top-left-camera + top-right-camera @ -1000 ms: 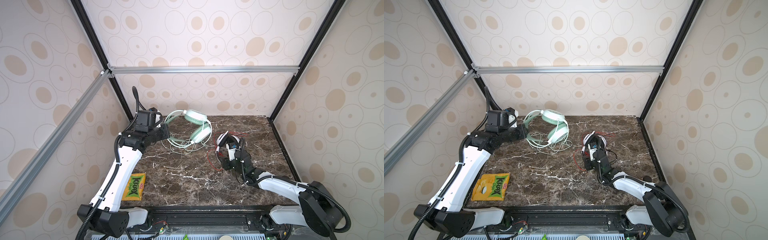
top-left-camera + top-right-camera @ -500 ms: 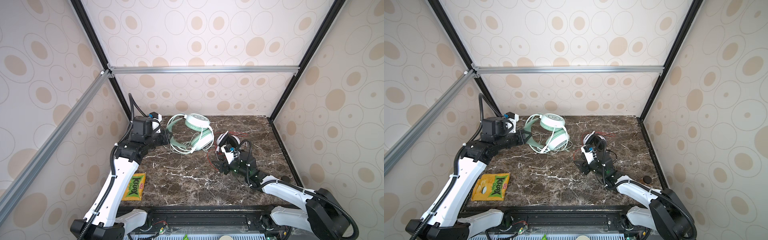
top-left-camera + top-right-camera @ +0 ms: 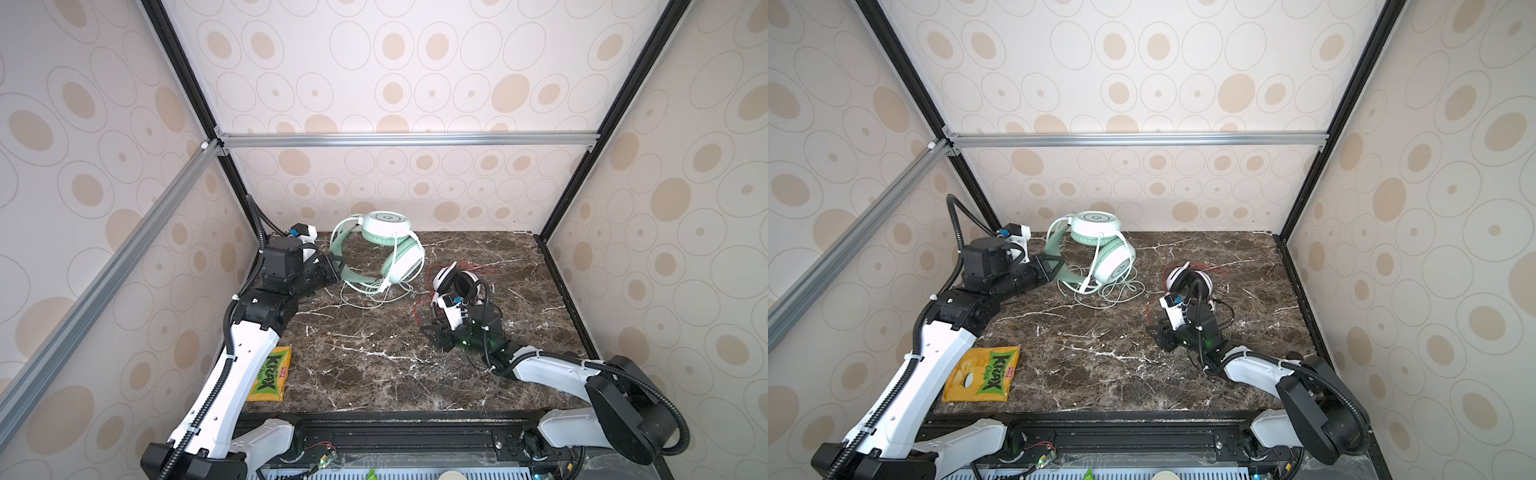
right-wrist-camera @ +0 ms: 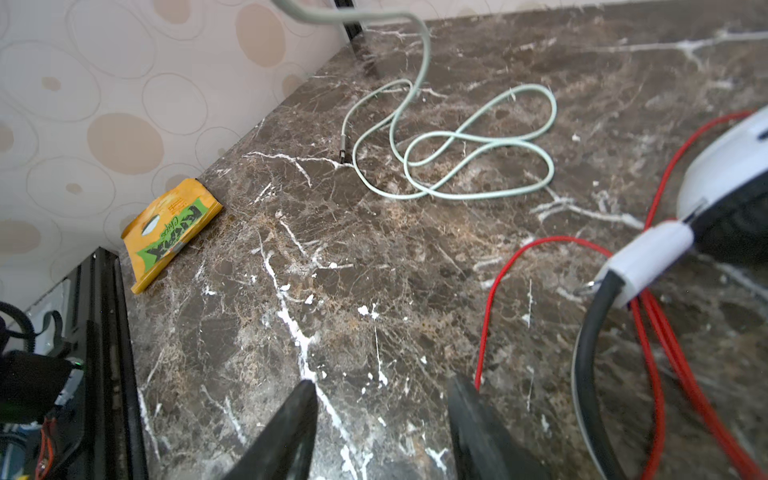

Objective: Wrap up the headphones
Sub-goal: 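Raise the held headphones high with the left gripper, cable dangling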

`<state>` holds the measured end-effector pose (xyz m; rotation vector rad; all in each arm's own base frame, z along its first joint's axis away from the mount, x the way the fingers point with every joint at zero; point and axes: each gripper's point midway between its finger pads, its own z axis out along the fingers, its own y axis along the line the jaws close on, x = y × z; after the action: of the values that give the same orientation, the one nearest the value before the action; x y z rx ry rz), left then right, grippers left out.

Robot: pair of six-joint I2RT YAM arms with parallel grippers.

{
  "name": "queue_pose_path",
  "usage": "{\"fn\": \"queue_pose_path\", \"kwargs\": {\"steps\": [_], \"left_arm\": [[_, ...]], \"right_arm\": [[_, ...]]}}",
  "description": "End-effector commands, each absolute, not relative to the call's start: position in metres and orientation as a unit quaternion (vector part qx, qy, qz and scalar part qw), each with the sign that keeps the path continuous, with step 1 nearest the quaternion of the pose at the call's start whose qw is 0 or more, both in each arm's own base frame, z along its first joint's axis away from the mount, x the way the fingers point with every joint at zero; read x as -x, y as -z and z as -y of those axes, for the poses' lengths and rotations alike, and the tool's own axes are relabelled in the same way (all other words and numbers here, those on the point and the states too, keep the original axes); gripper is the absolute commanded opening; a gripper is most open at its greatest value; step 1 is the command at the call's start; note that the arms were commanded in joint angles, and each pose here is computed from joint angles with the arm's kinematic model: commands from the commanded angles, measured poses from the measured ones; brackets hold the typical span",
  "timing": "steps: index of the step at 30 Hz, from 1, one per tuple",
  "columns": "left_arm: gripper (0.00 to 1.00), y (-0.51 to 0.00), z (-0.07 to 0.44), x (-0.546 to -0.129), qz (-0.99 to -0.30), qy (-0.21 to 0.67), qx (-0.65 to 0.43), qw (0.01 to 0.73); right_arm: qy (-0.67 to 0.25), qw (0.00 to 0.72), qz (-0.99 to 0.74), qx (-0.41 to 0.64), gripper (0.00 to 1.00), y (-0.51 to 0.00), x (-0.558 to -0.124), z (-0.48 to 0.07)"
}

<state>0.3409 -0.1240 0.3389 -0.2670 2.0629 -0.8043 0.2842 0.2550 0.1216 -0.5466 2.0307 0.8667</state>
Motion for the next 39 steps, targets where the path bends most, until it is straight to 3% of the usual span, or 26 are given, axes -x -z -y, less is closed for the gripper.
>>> {"fn": "queue_pose_path", "kwargs": {"steps": [1, 14, 20, 27, 39], "left_arm": [[0.00, -0.370, 0.118, -0.347, -0.792, 0.352, 0.151, 0.475], [0.00, -0.425, 0.124, -0.345, -0.763, 0.400, 0.165, 0.479], [0.00, -0.432, 0.138, -0.340, -0.747, 0.456, 0.162, 0.455], [0.00, -0.466, 0.146, -0.331, -0.713, 0.509, 0.148, 0.460], [0.00, -0.505, 0.158, -0.321, -0.675, 0.564, 0.101, 0.465]], "right_arm": [[-0.365, 0.422, -0.811, 0.175, 0.52, -0.130, -0.291, -0.256], [-0.404, 0.399, -0.806, 0.164, 0.52, -0.131, -0.289, -0.270], [-0.387, 0.435, -0.798, 0.157, 0.54, -0.146, -0.292, -0.261], [-0.396, 0.456, -0.769, 0.208, 0.57, -0.171, -0.293, -0.274], [-0.530, 0.417, -0.657, 0.337, 0.58, -0.206, -0.268, -0.341]]}}
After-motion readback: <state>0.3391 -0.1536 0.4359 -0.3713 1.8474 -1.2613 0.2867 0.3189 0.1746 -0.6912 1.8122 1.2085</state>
